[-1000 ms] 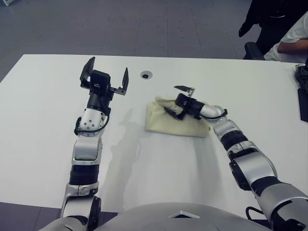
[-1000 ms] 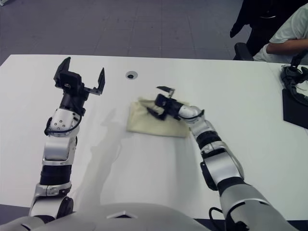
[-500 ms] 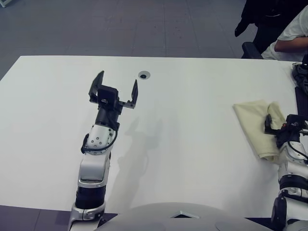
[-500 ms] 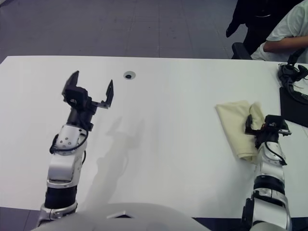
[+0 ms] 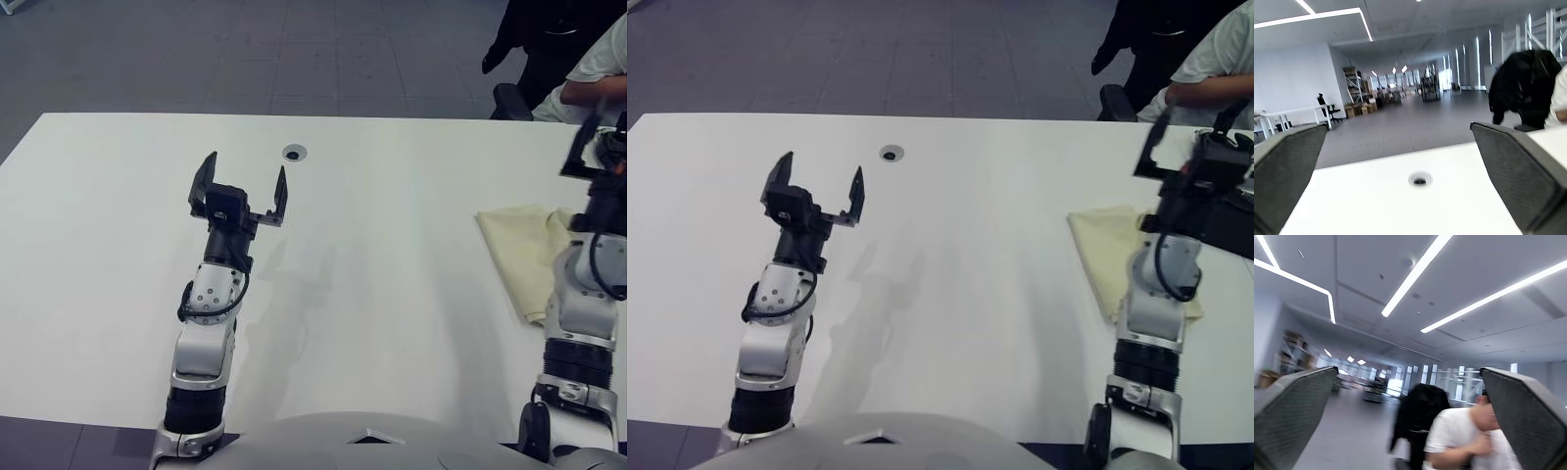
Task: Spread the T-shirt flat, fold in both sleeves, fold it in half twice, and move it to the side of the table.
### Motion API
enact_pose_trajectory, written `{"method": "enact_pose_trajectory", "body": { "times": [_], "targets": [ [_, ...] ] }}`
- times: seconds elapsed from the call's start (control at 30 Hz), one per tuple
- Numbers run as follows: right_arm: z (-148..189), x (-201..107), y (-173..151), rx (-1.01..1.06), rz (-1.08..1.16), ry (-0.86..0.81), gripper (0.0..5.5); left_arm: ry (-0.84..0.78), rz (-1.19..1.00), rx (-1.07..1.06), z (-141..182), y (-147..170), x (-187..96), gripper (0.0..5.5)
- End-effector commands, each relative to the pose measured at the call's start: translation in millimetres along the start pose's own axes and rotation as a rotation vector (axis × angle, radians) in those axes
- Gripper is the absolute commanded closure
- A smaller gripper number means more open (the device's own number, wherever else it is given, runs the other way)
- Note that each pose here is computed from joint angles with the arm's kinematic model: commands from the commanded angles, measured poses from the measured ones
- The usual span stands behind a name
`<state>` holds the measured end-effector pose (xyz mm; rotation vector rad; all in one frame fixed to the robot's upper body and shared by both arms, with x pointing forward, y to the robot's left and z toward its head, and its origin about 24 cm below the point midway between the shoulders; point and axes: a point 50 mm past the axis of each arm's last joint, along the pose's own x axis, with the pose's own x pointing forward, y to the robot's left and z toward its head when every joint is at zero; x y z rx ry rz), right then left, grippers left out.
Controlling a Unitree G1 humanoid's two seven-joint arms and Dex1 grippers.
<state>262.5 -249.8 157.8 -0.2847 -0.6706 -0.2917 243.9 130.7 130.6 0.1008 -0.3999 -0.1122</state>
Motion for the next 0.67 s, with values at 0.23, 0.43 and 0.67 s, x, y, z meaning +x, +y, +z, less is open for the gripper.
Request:
{"method": "enact_pose_trajectory", "body": {
  "times": [0.23,0.43,0.67],
  "targets": [
    [-41,-63,84,0.259,0.204,0.233,0.11,-0.039,-0.012,0.044,-34,3,-14,0.11],
    [-41,-67,85,0.195,0.202,0.184,0.11,-0.005,-0.011,0.013,-48,-3,-22,0.11],
    [-40,-77,78,0.209,0.142,0.212,0.11,-0.023,0.008,-0.013,-46,-3,-21,0.11]
  ]
}}
